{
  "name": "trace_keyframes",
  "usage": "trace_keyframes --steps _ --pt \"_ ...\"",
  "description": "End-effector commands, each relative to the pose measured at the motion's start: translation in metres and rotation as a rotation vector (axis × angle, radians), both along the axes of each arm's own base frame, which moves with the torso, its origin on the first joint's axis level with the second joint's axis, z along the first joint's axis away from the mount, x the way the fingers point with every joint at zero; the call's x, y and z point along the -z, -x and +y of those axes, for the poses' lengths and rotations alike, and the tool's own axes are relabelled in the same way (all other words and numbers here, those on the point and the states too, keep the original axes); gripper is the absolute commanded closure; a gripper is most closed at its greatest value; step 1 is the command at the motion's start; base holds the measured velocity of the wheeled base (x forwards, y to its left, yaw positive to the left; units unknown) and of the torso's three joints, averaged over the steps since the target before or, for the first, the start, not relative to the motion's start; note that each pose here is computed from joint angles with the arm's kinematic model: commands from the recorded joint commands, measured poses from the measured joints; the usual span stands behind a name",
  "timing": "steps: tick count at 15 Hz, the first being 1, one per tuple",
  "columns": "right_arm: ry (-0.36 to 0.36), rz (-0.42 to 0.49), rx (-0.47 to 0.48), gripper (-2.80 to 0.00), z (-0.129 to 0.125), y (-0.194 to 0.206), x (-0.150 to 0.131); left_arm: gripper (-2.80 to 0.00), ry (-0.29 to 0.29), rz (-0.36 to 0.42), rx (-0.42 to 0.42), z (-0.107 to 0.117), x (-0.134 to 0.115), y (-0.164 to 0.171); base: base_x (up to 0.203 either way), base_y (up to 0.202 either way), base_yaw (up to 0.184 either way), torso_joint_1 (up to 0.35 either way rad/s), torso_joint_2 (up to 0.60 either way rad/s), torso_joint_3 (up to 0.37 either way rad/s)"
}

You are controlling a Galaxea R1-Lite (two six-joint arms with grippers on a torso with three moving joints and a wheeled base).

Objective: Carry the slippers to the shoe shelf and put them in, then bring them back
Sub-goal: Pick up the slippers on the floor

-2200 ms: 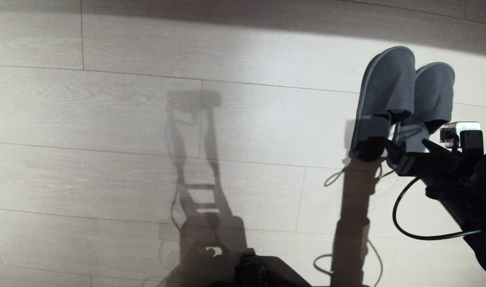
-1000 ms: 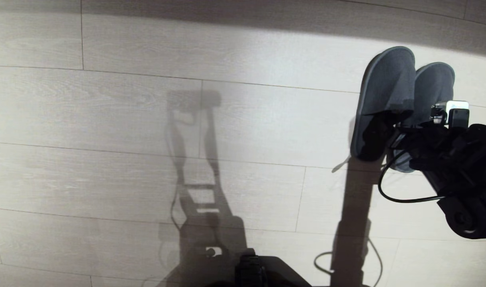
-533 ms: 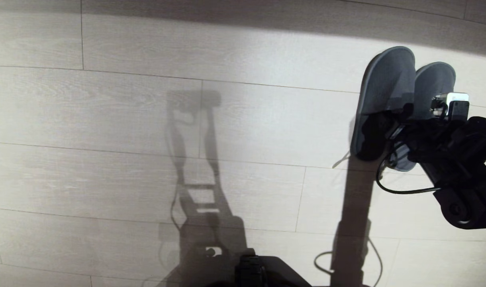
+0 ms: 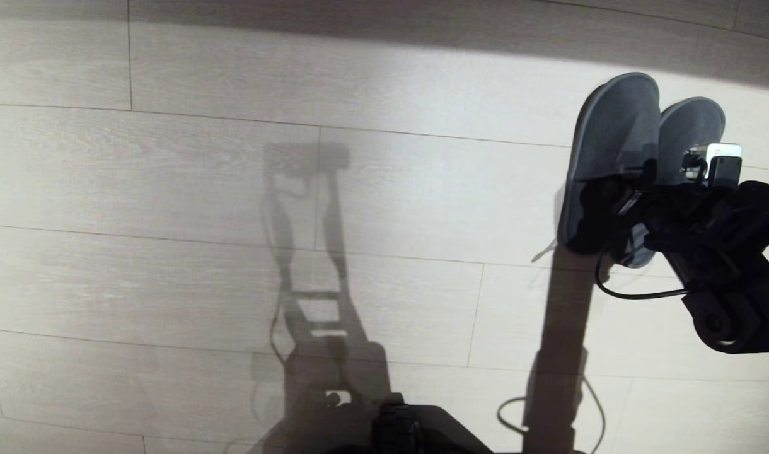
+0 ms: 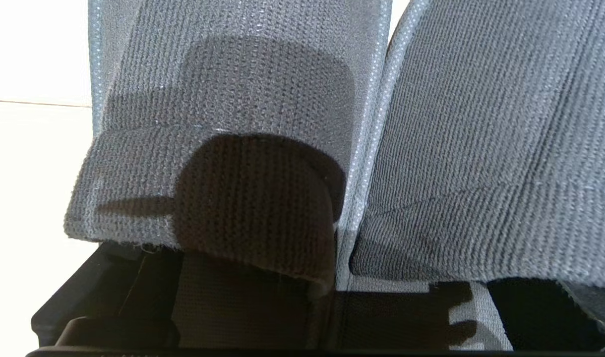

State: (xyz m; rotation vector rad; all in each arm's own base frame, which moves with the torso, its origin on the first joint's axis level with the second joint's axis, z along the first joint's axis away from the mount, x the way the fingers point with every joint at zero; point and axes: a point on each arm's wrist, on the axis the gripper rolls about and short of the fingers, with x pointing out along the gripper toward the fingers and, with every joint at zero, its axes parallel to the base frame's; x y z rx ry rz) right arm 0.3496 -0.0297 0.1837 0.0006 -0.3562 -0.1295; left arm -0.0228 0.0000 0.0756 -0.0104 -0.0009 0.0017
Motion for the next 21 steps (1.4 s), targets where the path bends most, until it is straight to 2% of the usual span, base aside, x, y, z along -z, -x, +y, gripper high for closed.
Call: trace_keyframes --steps 1,4,5,12,16,19,21 --pt "0.000 -0.014 0.006 -2.80 -0.002 -0.002 -0.002 0.00 0.000 -0.002 -0.001 0.000 0.000 0.000 0.000 0.000 0.000 0.000 0.00 0.000" --pt "-0.004 -0.037 0.002 -2.80 -0.002 -0.006 -0.006 0.00 0.000 -0.002 0.000 0.000 0.000 0.000 0.000 0.000 0.000 0.000 0.00 0.000" --pt "-0.008 -0.033 -0.001 0.00 -0.002 -0.008 -0.004 0.00 0.000 -0.001 -0.001 0.000 0.000 0.000 0.000 0.000 0.000 0.000 0.00 0.000" --pt "-0.013 -0.035 -0.001 0.00 -0.007 -0.007 -0.004 0.00 0.000 -0.001 -0.001 0.000 0.000 0.000 0.000 0.000 0.000 0.000 0.00 0.000" --pt "-0.006 -0.070 0.004 0.00 -0.006 0.005 -0.019 0.00 0.000 -0.002 0.000 0.000 0.000 0.000 0.000 0.000 0.000 0.000 0.00 0.000" --pt "0.003 -0.073 -0.012 0.00 -0.004 0.023 -0.028 0.00 -0.001 -0.002 -0.001 0.000 0.000 0.000 0.000 0.000 0.000 0.000 0.00 0.000" --pt "0.014 -0.034 -0.045 0.00 -0.001 0.047 -0.031 0.00 -0.001 -0.001 -0.001 0.000 0.000 0.000 0.000 0.000 0.000 0.000 0.00 0.000"
